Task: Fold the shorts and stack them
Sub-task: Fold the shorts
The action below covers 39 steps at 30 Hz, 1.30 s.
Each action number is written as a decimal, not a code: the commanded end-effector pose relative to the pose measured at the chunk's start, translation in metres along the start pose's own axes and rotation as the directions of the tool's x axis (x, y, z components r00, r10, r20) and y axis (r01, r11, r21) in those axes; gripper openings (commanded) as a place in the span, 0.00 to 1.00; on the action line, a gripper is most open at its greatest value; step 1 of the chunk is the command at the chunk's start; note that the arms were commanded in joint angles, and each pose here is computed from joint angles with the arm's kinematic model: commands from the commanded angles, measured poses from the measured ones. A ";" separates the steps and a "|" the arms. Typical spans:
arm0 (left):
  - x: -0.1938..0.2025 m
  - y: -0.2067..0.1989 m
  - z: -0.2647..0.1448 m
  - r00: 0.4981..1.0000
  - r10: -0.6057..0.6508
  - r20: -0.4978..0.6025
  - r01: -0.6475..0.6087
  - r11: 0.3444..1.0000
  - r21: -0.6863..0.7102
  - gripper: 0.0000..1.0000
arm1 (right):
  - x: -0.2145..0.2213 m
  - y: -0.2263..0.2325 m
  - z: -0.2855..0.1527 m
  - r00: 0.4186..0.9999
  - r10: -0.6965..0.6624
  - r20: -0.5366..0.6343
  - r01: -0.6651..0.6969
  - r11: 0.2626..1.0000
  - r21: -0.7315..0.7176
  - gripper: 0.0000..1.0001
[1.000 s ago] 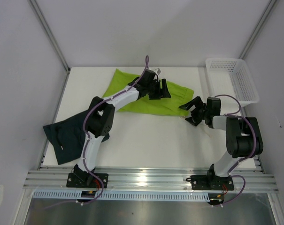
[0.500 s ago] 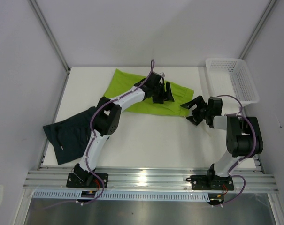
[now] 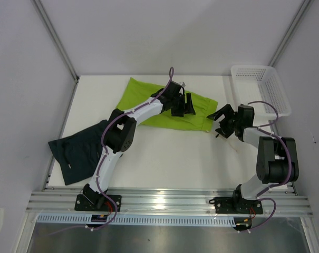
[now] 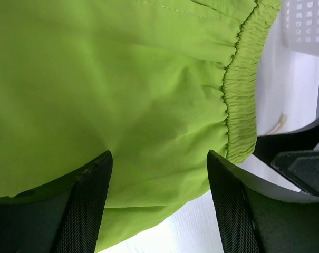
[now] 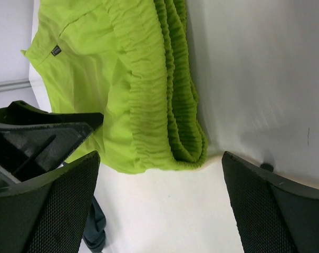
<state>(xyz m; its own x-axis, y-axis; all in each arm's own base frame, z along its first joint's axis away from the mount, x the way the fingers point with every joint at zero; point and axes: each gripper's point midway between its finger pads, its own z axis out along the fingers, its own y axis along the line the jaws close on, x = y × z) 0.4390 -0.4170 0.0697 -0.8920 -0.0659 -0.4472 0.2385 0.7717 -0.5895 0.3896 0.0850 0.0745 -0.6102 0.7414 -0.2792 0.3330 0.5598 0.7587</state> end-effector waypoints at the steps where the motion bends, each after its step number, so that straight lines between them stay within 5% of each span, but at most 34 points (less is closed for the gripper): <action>1: -0.013 -0.021 -0.017 0.999 0.019 0.035 -0.020 1.000 0.024 0.74 | -0.011 0.000 0.015 0.999 -0.046 0.010 0.046 0.999 -0.012 1.00; 22: -0.010 -0.018 -0.019 0.999 0.036 0.024 -0.036 0.999 0.003 0.74 | 0.041 -0.007 0.020 0.993 0.056 -0.106 -0.058 0.998 -0.013 0.99; 39: 0.037 0.025 -0.018 0.995 0.037 -0.092 -0.042 0.997 -0.057 0.74 | 0.020 -0.013 0.032 0.971 0.204 0.123 -0.205 0.979 0.002 0.99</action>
<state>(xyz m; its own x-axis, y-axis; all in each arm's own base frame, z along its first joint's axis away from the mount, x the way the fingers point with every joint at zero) 0.4140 -0.3953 0.0385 -0.9154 -0.0087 -0.4025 0.2291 0.8109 -0.5385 0.3947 0.1221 0.0533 -0.5196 0.8402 -0.1549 0.3887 0.3939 0.8329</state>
